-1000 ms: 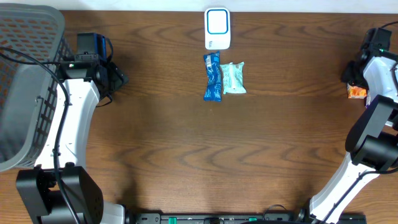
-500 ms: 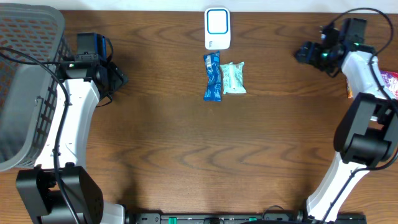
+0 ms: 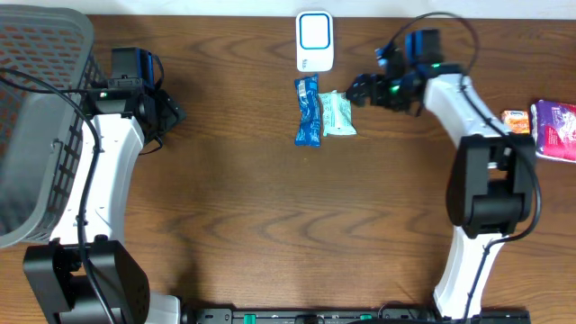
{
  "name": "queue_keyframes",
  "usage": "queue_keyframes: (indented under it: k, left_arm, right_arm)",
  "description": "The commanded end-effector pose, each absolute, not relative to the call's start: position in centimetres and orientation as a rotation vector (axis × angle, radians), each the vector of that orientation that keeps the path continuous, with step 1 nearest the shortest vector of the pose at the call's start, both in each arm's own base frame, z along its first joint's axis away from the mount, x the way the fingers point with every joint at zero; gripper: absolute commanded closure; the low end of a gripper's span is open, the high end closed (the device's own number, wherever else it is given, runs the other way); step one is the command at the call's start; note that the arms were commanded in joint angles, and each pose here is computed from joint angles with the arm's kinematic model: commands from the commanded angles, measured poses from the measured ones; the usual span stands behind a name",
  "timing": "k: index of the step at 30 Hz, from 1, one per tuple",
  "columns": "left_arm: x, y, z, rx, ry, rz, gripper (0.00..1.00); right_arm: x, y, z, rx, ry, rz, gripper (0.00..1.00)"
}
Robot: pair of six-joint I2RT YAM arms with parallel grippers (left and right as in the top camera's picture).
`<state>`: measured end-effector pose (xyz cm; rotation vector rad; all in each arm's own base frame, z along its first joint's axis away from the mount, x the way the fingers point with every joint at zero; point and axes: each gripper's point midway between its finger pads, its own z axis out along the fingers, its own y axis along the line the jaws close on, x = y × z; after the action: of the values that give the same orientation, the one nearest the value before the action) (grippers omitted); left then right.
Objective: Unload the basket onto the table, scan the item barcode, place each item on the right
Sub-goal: 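Reach the right gripper left and grasp the mint-green pack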
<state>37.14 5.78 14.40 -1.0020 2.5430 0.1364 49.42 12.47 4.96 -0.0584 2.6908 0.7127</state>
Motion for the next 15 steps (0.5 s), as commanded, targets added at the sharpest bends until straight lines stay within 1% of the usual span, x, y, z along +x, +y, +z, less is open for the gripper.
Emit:
queue_keyframes:
  k: [1, 7, 12, 15]
  left_arm:
    - [37.1, 6.1, 14.3, -1.022, 2.536, 0.152, 0.02]
    - [37.1, 6.1, 14.3, -1.022, 2.536, 0.152, 0.02]
    - [37.1, 6.1, 14.3, -1.022, 2.536, 0.152, 0.02]
    - [37.1, 6.1, 14.3, -1.022, 2.536, 0.152, 0.02]
  right_arm:
    - [48.8, 13.3, 5.4, 0.069, 2.699, 0.722, 0.05]
    - [47.3, 14.2, 3.0, 0.166, 2.739, 0.722, 0.21]
    - [46.7, 14.1, 1.4, 0.176, 2.73, 0.727, 0.31]
    - [45.9, 14.3, 0.2, 0.214, 2.738, 0.738, 0.42]
